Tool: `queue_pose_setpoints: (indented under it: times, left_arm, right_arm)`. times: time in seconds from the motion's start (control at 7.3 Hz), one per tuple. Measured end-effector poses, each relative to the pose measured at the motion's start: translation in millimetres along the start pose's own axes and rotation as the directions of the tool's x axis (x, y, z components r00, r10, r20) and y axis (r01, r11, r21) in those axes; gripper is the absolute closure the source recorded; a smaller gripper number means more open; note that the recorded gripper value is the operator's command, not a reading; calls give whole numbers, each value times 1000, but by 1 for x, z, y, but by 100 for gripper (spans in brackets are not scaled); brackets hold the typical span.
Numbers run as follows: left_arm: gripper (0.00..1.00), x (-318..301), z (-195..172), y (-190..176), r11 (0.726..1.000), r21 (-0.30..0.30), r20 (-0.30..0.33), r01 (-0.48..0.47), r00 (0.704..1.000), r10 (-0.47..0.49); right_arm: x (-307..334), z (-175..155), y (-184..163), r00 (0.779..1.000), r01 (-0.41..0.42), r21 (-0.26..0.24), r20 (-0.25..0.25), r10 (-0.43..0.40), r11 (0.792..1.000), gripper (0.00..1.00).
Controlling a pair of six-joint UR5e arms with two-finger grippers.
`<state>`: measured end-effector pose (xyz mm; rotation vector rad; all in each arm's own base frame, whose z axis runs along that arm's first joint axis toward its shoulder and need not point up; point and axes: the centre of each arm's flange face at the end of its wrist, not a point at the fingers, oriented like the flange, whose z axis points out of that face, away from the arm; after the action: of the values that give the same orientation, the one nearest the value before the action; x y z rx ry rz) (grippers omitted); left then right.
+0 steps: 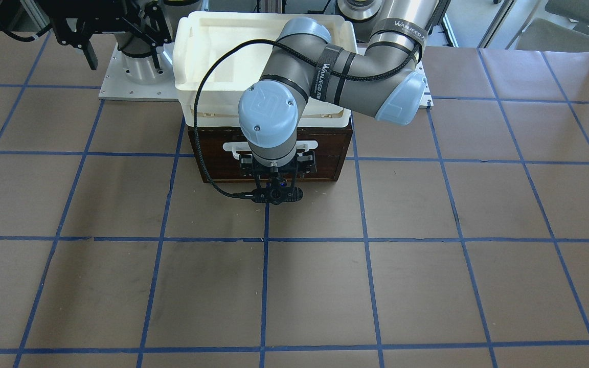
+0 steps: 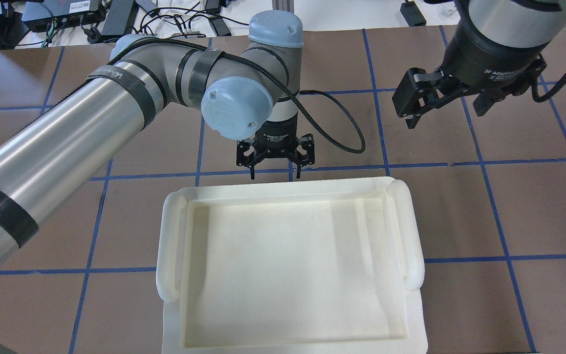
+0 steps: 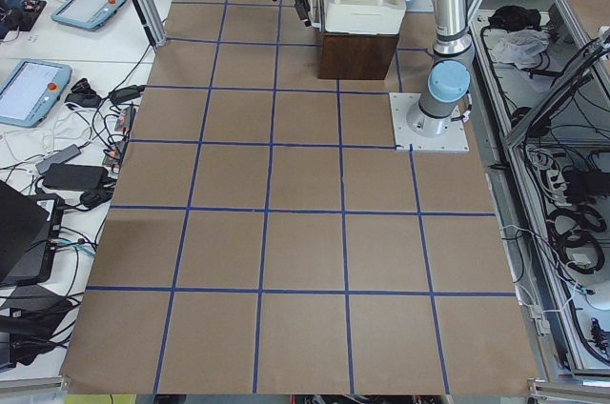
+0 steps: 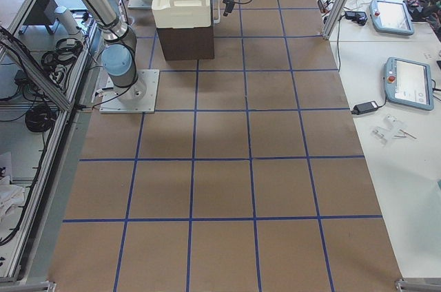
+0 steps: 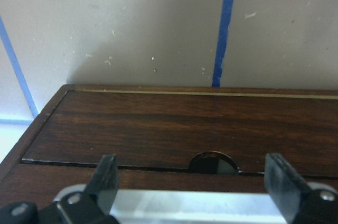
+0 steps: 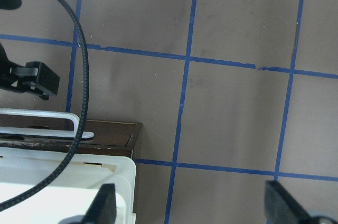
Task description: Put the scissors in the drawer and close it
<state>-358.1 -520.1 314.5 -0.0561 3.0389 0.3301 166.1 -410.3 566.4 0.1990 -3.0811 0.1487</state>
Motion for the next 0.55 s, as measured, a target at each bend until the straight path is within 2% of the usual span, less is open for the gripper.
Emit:
queue_pose_setpoints:
  times: [0.14,0.27,0.55]
  left_arm:
    - [0,-8,-16,-7,997,78,-1,9,1000,-9]
    - [0,-18,-38,-9,991,132,-11,22,1000,-21]
    - [0,-49,-94,10,975,213,-47,58,998,-49]
  right_arm:
    - [0,-2,1,1000,-1,3,0,1,1000,0]
    - [1,-5,4,1000,-2,7,-4,2,1000,0]
    - [2,-8,8,1000,-4,13,-10,4,1000,0]
